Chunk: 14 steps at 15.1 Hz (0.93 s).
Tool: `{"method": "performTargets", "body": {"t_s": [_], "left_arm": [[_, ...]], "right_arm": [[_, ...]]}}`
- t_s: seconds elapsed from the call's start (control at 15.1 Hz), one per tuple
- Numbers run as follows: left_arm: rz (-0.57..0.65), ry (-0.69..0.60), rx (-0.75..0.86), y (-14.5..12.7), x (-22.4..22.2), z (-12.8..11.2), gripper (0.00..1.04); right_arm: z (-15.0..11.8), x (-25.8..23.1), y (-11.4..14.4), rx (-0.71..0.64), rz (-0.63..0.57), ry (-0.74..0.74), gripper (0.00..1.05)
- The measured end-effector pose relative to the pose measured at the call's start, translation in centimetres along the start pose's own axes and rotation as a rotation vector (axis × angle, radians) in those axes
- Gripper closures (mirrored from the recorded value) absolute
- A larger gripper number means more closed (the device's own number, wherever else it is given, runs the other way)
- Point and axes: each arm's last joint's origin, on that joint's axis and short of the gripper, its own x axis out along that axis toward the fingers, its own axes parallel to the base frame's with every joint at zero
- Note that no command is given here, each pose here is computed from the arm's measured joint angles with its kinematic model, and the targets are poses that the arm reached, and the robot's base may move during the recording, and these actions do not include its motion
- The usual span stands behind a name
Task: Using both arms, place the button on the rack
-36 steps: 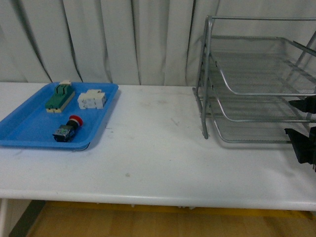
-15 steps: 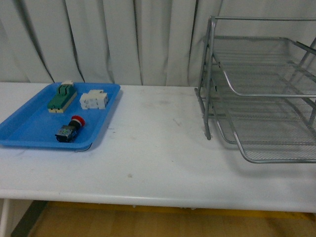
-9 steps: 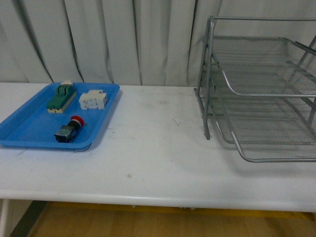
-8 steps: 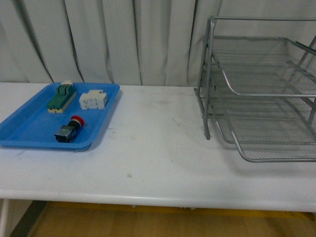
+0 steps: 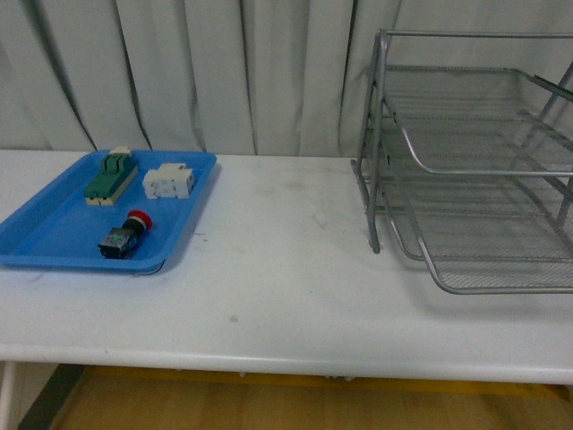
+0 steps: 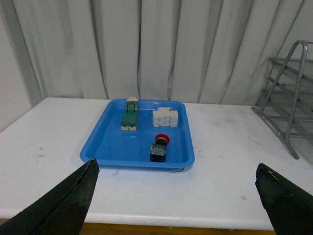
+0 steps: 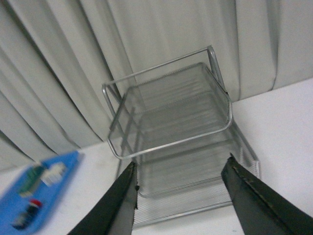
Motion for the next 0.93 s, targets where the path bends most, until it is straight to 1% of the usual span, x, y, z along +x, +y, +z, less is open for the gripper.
{"method": "performTargets", "body": {"t_s": [0.07,0.13,0.2,0.33,0.53,0.66,0.73,0.93], "left_arm": [[0.000,0.000,0.000,0.0,0.0,0.0,0.07],[0.000,0.000,0.000,0.0,0.0,0.0,0.07],[0.000,0.000,0.000,0.0,0.0,0.0,0.07],[0.000,0.000,0.000,0.0,0.0,0.0,0.07],[0.000,0.000,0.000,0.0,0.0,0.0,0.07],[0.000,0.000,0.000,0.0,0.0,0.0,0.07],[0.000,0.000,0.000,0.0,0.0,0.0,0.07],[0.000,0.000,0.000,0.0,0.0,0.0,0.07]], "right_arm": [[-0.9,-0.8,0.5,-0.196,0.002,0.014,0.55],[-1.8,-1.1,0.7,-0.308,-0.005,0.020,0.68],[-2.5,-1.3,0.8,-0.363,-0.014,0.027,0.81],[-3.3,-1.8,1.1,-0.409,-0.007,0.018,1.04],[-4.6,-2.4,1.4,-0.425,-0.021,0.029,1.03],[-5.1,-2.7,2.3,-0.429,0.012,0.020,1.03],[-5.2,-2.8,2.1,-0.429,-0.013,0.015,1.03],[-6.1,-3.2,1.7,-0.430,-0.011,0.011,1.03]]}}
